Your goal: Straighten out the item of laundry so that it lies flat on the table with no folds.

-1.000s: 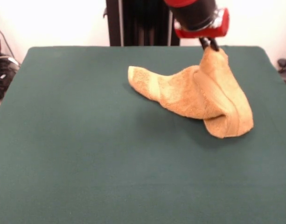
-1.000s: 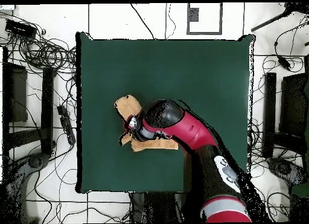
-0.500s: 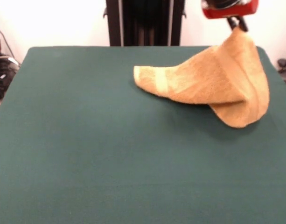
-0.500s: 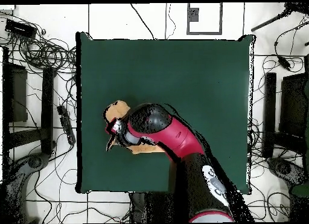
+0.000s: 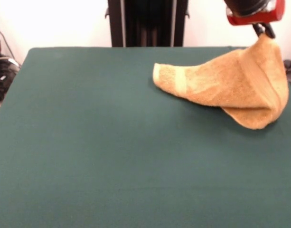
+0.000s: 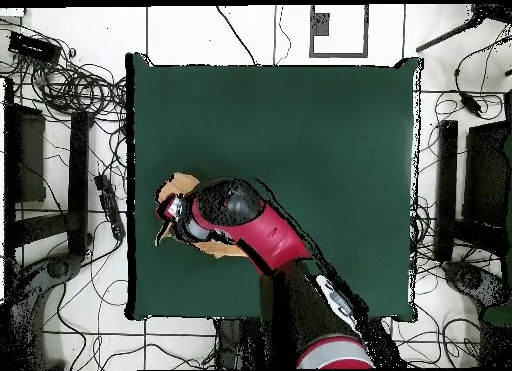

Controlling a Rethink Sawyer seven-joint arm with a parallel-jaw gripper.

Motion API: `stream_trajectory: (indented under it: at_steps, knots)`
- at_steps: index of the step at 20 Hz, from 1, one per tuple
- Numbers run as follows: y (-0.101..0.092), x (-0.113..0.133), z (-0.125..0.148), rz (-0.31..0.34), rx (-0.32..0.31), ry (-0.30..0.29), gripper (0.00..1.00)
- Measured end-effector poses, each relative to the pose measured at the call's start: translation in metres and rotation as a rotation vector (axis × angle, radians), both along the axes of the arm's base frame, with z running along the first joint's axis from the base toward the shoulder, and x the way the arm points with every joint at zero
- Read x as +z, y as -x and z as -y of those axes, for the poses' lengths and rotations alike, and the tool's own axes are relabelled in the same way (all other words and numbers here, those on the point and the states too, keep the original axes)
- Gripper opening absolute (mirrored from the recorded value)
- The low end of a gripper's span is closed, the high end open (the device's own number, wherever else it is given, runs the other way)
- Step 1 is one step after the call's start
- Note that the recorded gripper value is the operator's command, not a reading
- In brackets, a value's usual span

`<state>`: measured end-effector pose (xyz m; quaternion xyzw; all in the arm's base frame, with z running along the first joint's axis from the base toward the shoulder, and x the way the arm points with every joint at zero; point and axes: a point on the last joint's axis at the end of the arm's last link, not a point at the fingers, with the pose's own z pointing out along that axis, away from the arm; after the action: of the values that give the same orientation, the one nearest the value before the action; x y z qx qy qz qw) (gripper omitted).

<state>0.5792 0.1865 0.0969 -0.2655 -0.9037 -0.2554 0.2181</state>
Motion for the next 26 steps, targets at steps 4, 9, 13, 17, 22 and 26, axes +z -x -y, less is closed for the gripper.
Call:
stream_trajectory:
  at_steps: [4, 9, 13, 17, 22, 26]
  knots:
    - [0.004, -0.009, -0.004, 0.014, 0.002, 0.018, 0.00]
    - [0.016, -0.018, -0.007, 0.021, 0.068, 0.030, 0.00]
    - [0.029, -0.025, -0.003, 0.023, 0.134, 0.045, 0.00]
    - [0.048, -0.037, 0.004, -0.006, 0.205, 0.043, 0.00]
    - [0.066, -0.040, 0.008, -0.049, 0.277, 0.026, 0.00]
    - [0.074, -0.037, 0.006, -0.078, 0.304, 0.009, 0.00]
